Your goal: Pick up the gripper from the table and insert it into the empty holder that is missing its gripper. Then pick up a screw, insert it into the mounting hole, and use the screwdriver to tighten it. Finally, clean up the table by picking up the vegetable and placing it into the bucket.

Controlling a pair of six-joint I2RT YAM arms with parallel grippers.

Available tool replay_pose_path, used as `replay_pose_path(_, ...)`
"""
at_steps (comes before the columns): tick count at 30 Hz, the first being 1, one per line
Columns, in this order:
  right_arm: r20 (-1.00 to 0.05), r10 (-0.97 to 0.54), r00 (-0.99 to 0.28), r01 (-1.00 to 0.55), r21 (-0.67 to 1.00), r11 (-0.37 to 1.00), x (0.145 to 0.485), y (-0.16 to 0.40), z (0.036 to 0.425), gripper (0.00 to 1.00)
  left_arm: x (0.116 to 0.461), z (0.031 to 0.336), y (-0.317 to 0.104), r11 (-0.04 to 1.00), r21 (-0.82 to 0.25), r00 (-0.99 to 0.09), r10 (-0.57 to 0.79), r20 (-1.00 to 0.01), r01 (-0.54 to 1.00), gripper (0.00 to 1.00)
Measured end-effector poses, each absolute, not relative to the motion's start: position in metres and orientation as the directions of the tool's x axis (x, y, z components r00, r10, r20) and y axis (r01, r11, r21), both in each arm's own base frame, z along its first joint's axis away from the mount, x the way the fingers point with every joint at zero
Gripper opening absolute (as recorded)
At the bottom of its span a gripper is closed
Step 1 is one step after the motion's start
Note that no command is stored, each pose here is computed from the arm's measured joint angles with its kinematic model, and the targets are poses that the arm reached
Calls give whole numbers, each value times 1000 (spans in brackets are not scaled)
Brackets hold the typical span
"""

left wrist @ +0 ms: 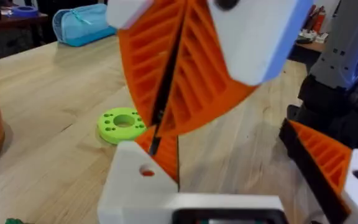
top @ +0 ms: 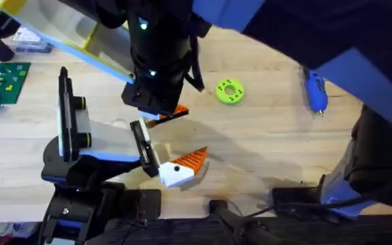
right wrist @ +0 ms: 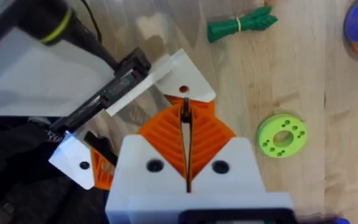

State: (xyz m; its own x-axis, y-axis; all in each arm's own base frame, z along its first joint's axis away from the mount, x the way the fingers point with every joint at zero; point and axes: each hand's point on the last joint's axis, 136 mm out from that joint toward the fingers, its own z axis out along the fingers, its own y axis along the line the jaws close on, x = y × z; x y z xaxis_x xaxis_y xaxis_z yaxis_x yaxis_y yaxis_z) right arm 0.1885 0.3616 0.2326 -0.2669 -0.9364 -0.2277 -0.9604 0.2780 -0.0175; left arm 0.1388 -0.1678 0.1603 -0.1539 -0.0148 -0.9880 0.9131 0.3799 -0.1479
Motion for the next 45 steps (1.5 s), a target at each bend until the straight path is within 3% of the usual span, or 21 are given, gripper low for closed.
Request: replay_pose_path(45, -206, -952, -228, -971, -31, 239, 185, 369, 222, 9, 139, 160, -168, 380, -148, -154, -15, -988, 913, 986)
